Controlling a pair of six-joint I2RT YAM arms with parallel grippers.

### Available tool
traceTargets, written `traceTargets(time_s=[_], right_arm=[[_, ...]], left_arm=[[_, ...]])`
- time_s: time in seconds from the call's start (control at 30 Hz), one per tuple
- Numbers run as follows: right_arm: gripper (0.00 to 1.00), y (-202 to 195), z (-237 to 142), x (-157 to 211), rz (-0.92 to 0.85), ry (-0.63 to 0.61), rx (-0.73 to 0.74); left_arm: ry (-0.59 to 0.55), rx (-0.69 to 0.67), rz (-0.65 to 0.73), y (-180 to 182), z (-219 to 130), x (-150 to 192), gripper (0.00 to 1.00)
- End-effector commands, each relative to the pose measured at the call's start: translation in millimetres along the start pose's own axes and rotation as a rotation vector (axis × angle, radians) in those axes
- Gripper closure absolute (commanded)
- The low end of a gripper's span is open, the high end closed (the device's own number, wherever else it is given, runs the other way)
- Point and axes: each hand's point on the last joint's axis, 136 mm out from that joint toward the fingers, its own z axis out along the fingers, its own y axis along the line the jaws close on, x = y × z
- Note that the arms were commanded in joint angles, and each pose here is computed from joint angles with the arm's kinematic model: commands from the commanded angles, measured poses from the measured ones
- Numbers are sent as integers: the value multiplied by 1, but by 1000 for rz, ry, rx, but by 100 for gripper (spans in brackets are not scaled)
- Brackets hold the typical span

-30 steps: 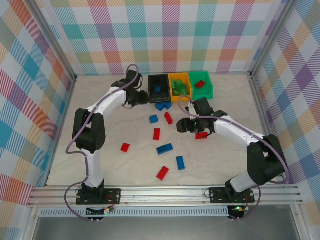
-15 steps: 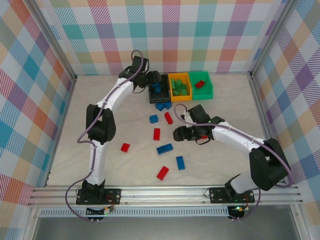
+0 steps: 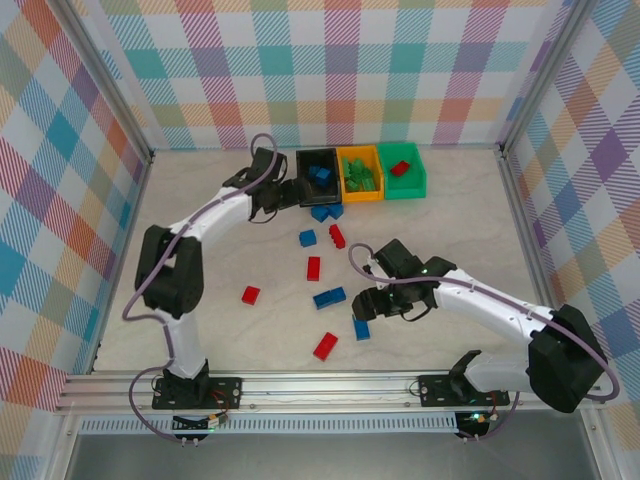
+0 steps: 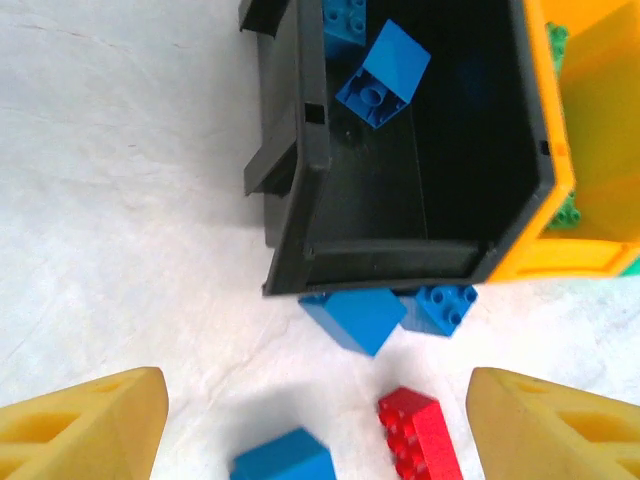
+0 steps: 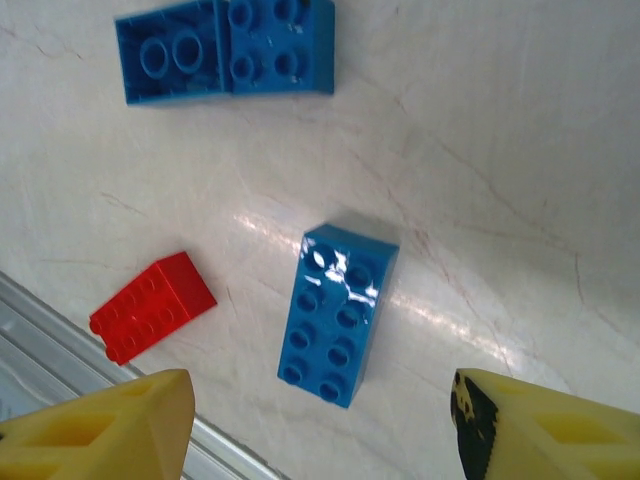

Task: Sort the legos into containers by color
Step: Pick up the lego from the bottom-center of the table.

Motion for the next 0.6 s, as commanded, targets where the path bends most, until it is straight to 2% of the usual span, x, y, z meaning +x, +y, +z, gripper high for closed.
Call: traceTargets(time_s=[0.0, 0.17, 0.37, 0.43, 0.57], right_arm=[[31, -2, 7, 18, 39, 73, 20], [31, 6, 24, 15, 30, 125, 52], [33, -8, 54, 29, 18, 261, 202], [42, -10, 60, 33, 22, 278, 221], [69, -10, 61, 27, 36, 246, 231]], left_arm=[[-116, 16, 6, -2, -27, -11, 22], [-109, -19, -1, 17, -45, 14, 21], [-128, -75, -4, 40, -60, 32, 21], [-121, -89, -4, 45, -62, 38, 21], [-100, -126, -10, 58, -63, 51, 21]])
